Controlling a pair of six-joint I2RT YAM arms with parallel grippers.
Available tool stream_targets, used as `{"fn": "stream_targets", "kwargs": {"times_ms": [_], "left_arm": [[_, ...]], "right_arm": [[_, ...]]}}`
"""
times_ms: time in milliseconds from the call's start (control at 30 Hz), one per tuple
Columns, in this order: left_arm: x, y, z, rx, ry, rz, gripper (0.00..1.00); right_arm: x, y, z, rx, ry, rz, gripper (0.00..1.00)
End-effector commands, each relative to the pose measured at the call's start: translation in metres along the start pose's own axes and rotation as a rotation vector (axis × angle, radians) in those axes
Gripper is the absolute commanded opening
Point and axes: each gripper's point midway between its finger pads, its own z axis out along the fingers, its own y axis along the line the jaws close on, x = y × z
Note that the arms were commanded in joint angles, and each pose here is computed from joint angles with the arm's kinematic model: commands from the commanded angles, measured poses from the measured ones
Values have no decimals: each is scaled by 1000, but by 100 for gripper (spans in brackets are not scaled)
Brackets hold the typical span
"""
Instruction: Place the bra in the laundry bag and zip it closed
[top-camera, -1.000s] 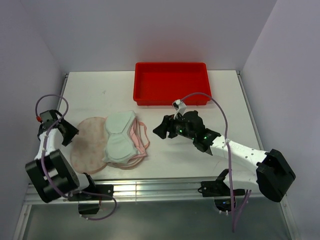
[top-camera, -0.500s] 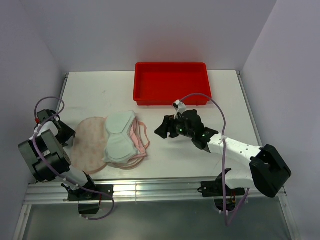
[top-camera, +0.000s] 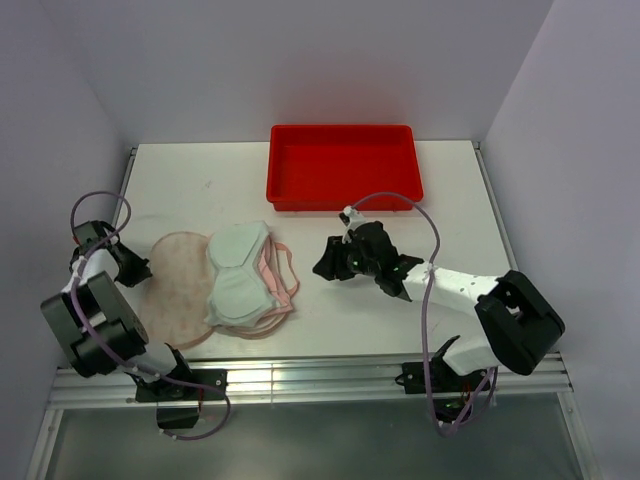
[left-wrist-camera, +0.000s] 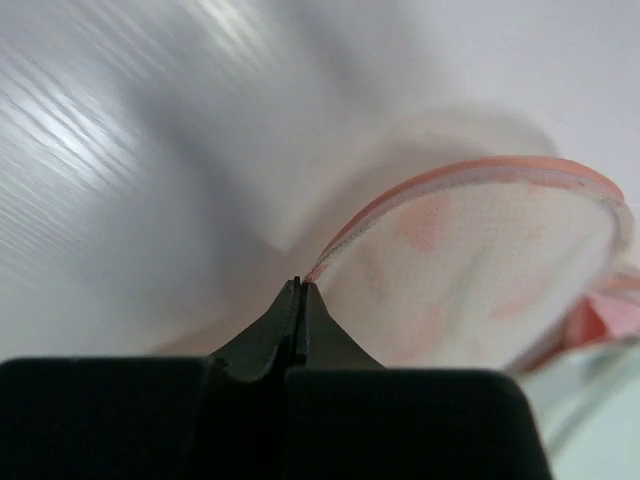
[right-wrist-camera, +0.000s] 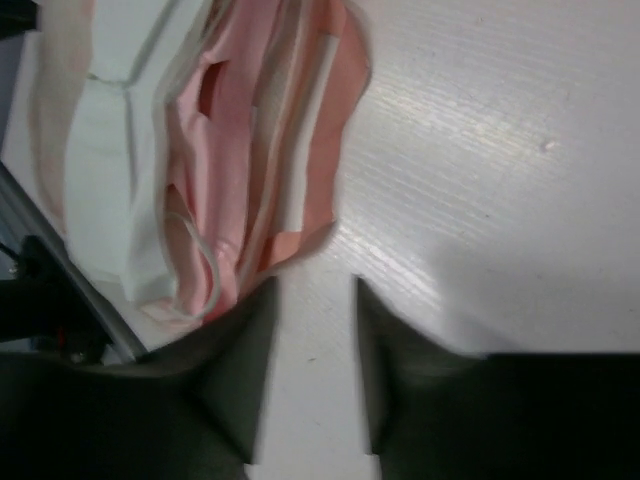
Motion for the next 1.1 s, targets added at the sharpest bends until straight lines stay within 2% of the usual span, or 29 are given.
{"fn": "stream_targets", "kwargs": {"times_ms": [0, 67, 133, 167, 333, 467, 567, 800, 867, 1067], "left_arm": [[-1, -48, -33, 228, -66, -17, 0], [8, -65, -52, 328, -83, -13, 0], [14, -76, -62, 381, -95, -21, 0], [22, -84, -72, 429, -98, -6, 0], [36, -112, -104, 559, -126, 23, 0], [36, -131, -137, 637, -170, 75, 0], [47, -143, -152, 689, -170, 102, 0], [64, -165, -182, 783, -169, 120, 0], [74, -173, -189, 814, -158, 124, 0], [98, -206, -202, 928, -118, 114, 0]], "right_arm": [[-7, -5, 10, 21, -27, 8, 30], [-5, -7, 16, 26, -14, 16, 19], [3, -14, 23, 49, 11, 26, 19], [3, -15, 26, 57, 13, 31, 20], [5, -32, 51, 133, 53, 57, 37], [7, -36, 69, 143, 84, 70, 38], [7, -27, 87, 120, 92, 80, 37], [14, -8, 124, 63, 139, 60, 21], [9, 10, 133, 27, 141, 29, 20], [10, 25, 147, -23, 180, -28, 19]]}}
